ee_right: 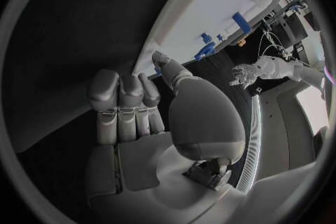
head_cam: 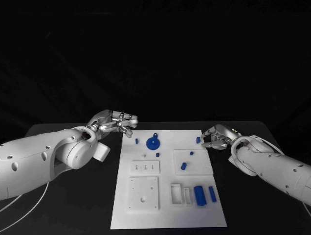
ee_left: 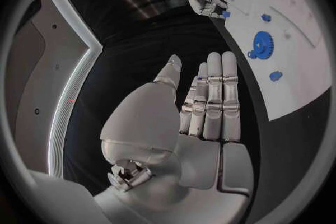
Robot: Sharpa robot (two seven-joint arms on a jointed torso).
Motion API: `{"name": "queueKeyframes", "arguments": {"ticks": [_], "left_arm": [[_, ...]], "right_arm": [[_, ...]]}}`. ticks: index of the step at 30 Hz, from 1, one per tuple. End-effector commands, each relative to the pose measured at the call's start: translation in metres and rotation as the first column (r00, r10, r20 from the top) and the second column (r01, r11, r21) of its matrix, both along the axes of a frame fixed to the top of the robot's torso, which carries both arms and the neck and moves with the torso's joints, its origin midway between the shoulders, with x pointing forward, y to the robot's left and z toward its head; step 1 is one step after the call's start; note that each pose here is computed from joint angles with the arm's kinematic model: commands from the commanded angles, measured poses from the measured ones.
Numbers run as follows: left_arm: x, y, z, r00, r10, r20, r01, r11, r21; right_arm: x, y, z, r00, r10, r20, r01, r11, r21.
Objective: Assemble the parts on the task board
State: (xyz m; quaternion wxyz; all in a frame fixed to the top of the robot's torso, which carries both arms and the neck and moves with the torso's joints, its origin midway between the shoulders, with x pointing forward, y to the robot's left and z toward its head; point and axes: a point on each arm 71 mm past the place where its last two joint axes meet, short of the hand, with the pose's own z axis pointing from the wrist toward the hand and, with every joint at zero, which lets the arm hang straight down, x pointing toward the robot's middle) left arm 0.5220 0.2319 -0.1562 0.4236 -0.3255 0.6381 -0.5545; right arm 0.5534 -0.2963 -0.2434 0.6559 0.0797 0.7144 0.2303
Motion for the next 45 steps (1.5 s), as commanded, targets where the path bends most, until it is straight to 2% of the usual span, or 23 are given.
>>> {"name": "queueKeyframes", "arguments": {"ticks": [1,31,45], "left_arm": [[-0.0006,-0.002,-0.0001,1.000,-0.018,-0.004,0.018,1.000,-0.007],[-0.0010,-0.005,-0.0028,0.999,-0.045,-0.026,0.044,0.999,-0.007],[-0.0014,-0.005,-0.0033,0.998,-0.049,-0.028,0.049,0.999,-0.005]], "right_arm": [[-0.001,0.005,-0.004,0.999,0.033,-0.024,-0.033,0.999,-0.014],[0.004,0.027,-0.010,0.999,0.032,-0.016,-0.032,0.999,0.017],[0.003,0.024,-0.012,1.000,0.006,0.000,-0.006,1.000,0.012]]}}
